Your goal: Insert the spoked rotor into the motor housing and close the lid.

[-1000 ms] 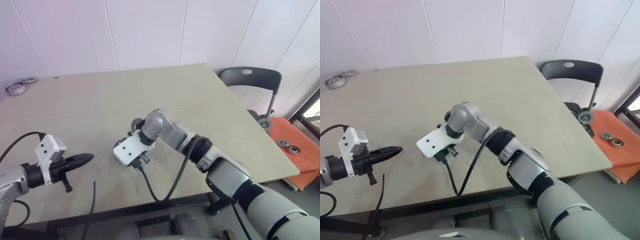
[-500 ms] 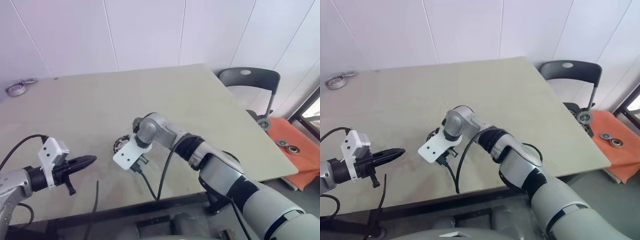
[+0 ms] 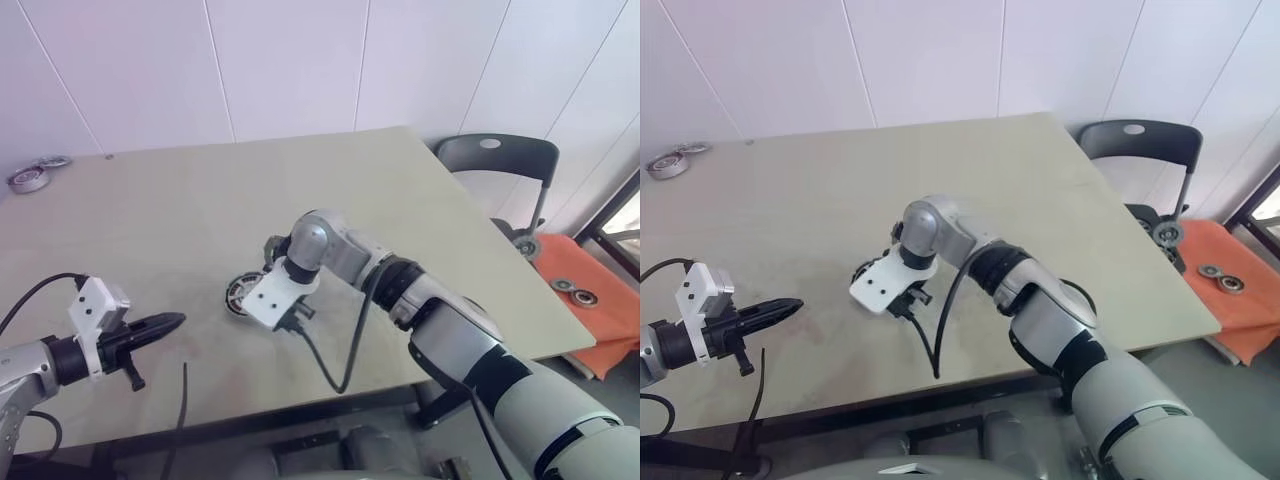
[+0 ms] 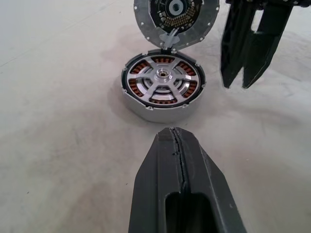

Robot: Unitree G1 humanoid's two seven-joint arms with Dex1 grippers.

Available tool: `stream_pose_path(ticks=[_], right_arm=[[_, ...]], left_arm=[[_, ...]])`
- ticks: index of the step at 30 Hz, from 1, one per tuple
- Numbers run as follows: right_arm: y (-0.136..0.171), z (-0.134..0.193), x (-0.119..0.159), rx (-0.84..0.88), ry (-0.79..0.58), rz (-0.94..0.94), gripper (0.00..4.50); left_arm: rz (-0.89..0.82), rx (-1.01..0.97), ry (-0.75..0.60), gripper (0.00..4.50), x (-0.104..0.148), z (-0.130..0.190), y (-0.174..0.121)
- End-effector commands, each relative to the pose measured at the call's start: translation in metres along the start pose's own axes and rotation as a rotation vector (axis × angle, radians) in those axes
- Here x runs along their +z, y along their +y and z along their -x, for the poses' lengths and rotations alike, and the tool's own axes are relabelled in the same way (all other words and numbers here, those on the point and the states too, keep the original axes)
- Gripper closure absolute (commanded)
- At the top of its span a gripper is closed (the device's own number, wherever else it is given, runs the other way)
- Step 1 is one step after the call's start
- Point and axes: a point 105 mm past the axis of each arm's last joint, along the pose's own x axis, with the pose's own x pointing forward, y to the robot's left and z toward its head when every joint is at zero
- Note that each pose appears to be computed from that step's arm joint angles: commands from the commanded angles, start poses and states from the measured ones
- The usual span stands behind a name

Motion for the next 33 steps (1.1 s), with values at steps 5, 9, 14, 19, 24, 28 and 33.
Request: stream_pose_path(ticks=[5, 9, 14, 19, 24, 28, 33], right_arm=[[-0.021, 0.006, 0.007, -0.095, 0.014, 0.022, 3.17], [-0.019, 0.0, 0.012, -0.079, -0.007, 0.016, 3.17], [-0.016, -0.011, 0.021, -0.057, -0.053, -0.015, 3.17], [-0.016, -0.015, 0.026, -0.058, -0.067, -0.043, 3.17], [-0.026, -0.025, 0.023, -0.126, -0.048, -0.106, 3.17], [-0.034, -0.036, 0.02, -0.179, -0.03, -0.164, 3.17], [-0.036, -0.041, 0.019, -0.197, -0.016, -0.169, 3.17]], left_arm=[[-0.043, 0.013, -0.028, 4.5, 0.01, 0.0, 0.0], [-0.043, 0.015, -0.029, 4.5, 0.01, 0.0, 0.0], [-0.042, 0.013, -0.035, 4.5, 0.012, 0.0, -0.001], [-0.043, 0.016, -0.036, 4.5, 0.012, 0.0, -0.001], [-0.04, 0.019, -0.04, 4.5, 0.012, -0.001, -0.002], [-0.04, 0.021, -0.045, 4.5, 0.013, -0.003, -0.004], [-0.038, 0.023, -0.045, 4.5, 0.013, -0.002, -0.005]])
